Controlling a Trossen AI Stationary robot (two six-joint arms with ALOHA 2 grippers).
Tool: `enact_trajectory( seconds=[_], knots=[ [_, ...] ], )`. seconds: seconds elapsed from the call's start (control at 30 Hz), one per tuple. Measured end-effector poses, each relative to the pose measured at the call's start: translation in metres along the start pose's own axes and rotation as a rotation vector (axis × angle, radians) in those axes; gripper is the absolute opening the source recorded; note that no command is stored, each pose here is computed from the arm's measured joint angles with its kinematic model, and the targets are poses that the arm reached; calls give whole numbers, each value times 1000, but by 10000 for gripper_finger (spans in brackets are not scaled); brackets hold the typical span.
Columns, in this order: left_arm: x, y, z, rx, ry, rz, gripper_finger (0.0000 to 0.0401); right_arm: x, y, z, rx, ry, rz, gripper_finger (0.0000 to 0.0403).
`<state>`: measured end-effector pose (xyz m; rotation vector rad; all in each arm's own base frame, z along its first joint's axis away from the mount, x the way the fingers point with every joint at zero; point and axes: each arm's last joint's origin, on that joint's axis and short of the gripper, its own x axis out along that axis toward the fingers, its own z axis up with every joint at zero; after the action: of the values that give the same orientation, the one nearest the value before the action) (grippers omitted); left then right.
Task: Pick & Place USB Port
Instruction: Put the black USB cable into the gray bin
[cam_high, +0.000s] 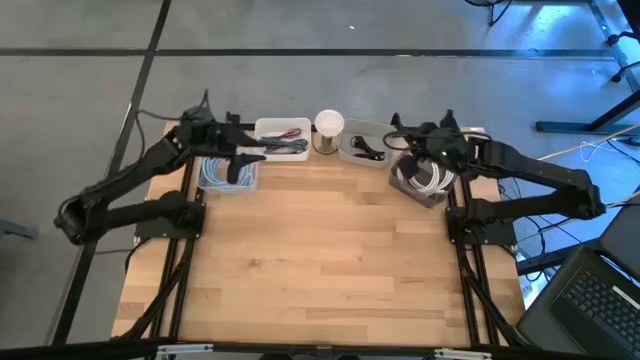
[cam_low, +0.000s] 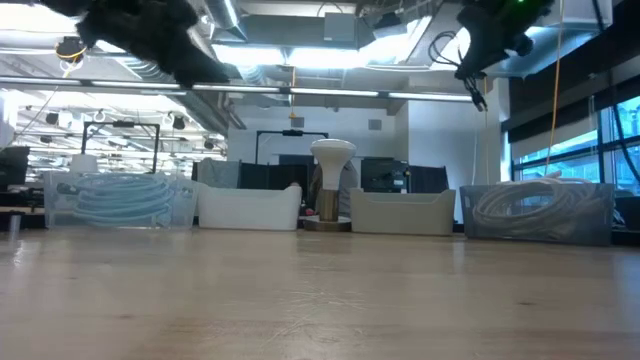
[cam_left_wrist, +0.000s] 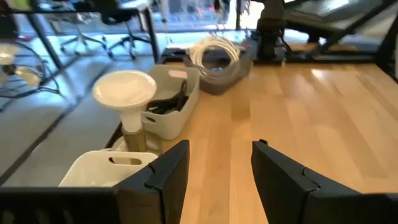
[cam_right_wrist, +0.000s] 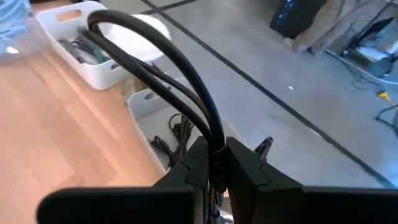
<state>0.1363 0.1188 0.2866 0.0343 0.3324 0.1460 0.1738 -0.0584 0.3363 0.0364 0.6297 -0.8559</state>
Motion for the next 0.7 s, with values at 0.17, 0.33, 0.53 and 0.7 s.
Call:
enact_trajectory(
  seconds=[0.17, 0.33, 0.53, 0.7],
  knots=[
    [-19, -11, -8, -13, -53, 41, 166, 9, -6, -17, 39, 44, 27, 30],
    [-30, -18, -7, -23, -94, 58, 163, 41, -6, -19, 41, 74, 82, 30],
    [-37, -22, -5, -27, -122, 64, 163, 91, -10, -5, -13, 20, 159, 30],
    [-36, -22, -5, -55, -121, 62, 166, 143, -21, -16, -22, 174, 131, 30]
  ],
)
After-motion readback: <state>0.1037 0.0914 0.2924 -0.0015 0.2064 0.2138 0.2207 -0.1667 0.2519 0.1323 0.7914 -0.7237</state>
